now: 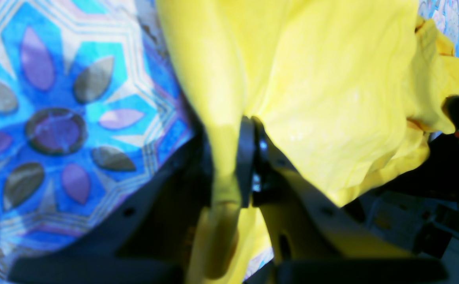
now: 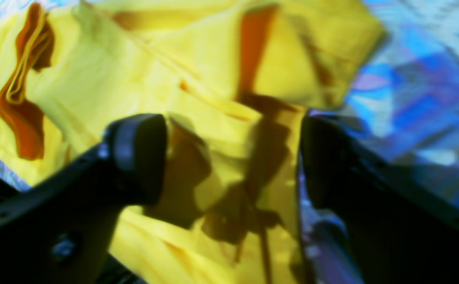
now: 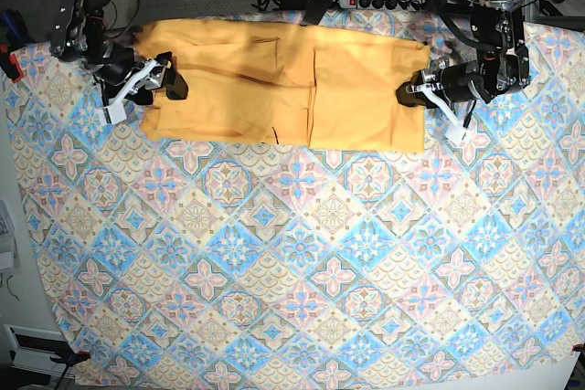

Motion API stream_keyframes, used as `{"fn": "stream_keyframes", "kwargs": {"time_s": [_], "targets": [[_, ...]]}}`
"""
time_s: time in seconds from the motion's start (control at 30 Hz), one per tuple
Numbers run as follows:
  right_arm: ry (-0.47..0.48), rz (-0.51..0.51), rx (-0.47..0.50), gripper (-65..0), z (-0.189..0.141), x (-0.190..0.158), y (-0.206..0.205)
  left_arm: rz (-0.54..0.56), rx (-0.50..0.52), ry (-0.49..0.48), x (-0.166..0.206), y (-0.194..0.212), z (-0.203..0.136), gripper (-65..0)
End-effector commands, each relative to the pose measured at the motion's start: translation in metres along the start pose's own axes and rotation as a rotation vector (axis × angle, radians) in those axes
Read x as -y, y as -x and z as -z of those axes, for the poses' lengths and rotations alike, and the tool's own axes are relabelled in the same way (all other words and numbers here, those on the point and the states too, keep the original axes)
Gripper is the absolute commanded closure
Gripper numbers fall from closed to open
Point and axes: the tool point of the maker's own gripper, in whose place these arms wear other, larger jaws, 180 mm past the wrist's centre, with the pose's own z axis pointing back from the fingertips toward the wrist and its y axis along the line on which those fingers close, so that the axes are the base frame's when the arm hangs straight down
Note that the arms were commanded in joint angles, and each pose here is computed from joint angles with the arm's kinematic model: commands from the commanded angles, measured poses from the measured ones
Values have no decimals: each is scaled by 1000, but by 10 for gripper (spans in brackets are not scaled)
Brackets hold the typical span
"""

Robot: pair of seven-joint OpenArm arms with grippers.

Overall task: Fold the T-shirt properly
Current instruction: 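Grasp the shirt's end with the right gripper while the left holds the other end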

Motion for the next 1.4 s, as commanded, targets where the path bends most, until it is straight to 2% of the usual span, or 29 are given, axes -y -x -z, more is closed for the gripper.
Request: {"fn": "stream_keyframes", "kwargs": {"time_s": [0.0, 0.4, 0.47, 0.6, 0.73, 1.17, 1.27, 1.37], "targets": [[-2, -13, -58, -456, 0, -1, 12, 7, -19, -57, -11, 2, -2, 0], [-65, -45, -110, -279, 13, -24, 25, 6, -19, -54, -10, 3, -1, 0], [-71, -49, -118, -212, 14, -27, 27, 5, -18, -51, -9, 2, 0, 0], [-74, -70, -84, -4, 19, -27, 6, -7, -18, -30, 0, 6, 6, 0], [-69, -86, -55, -6, 21, -24, -11, -21, -20, -2, 11, 11, 13, 0], [-59, -222, 102, 0, 23, -23, -115, -46, 3, 126, 71, 5, 44, 0], [-78, -282, 77, 0, 27, -37, -124, -15, -3, 145, 83, 0, 48, 0], [-127, -368, 62, 0, 32, -65, -128, -9, -3, 150, 86, -2, 50, 0]]}}
